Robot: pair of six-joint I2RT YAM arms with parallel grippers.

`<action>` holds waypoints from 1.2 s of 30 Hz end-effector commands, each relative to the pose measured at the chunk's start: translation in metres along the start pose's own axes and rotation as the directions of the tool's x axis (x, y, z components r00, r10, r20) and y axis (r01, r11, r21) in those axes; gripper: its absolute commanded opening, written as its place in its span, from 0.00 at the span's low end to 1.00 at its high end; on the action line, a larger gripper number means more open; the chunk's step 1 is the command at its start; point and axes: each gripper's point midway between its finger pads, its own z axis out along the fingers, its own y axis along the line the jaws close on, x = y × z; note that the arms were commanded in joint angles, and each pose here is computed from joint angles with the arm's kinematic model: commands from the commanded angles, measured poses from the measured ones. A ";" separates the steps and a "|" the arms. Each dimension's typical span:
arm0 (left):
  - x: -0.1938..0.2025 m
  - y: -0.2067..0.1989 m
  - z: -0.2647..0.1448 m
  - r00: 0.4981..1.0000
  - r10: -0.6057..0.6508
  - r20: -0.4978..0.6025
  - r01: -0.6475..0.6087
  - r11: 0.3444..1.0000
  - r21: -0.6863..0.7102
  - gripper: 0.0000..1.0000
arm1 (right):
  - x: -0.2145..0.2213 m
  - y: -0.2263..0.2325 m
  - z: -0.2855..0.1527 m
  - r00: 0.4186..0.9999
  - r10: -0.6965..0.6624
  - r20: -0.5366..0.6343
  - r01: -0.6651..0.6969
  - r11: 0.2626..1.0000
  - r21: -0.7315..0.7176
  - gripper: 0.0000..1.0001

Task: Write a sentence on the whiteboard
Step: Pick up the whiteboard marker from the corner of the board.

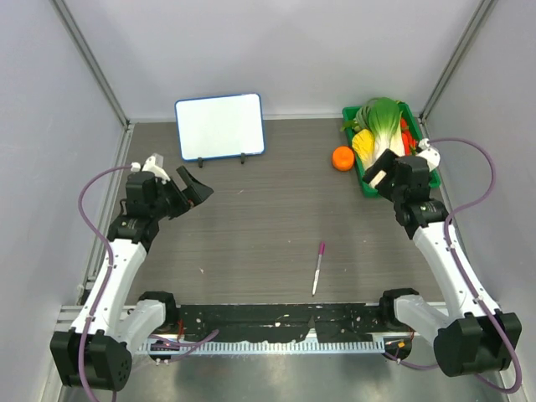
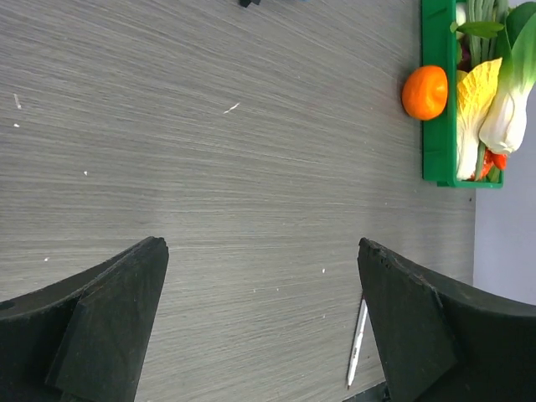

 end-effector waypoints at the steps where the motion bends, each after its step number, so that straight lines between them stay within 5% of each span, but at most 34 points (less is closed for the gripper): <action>1: -0.005 -0.011 -0.006 1.000 0.020 -0.007 -0.020 0.999 0.041 1.00 | 0.030 0.022 -0.019 0.986 0.023 -0.164 -0.045 0.990 -0.131 0.98; 6: -0.007 -0.001 -0.004 0.994 0.091 -0.061 -0.093 0.995 -0.025 1.00 | 0.068 0.047 -0.010 0.925 -0.184 -0.333 0.155 0.982 -0.111 0.95; 11: -0.001 0.019 -0.008 0.981 0.140 -0.136 -0.157 0.980 -0.125 1.00 | 0.148 0.058 -0.025 0.779 -0.333 -0.531 0.294 0.942 -0.160 0.87; 22: 0.030 0.027 0.001 0.967 0.103 -0.233 -0.128 0.988 -0.091 1.00 | 0.273 0.008 -0.070 0.562 -0.306 -0.768 0.272 0.946 -0.178 0.59; 31: 0.030 0.029 0.003 0.969 0.099 -0.227 -0.123 0.988 -0.095 1.00 | 0.305 0.001 -0.071 0.531 -0.287 -0.797 0.216 0.956 -0.200 0.47; 36: 0.031 0.030 0.002 0.969 0.097 -0.226 -0.121 0.988 -0.097 1.00 | 0.324 -0.015 -0.070 0.467 -0.296 -0.833 0.271 0.945 -0.184 0.22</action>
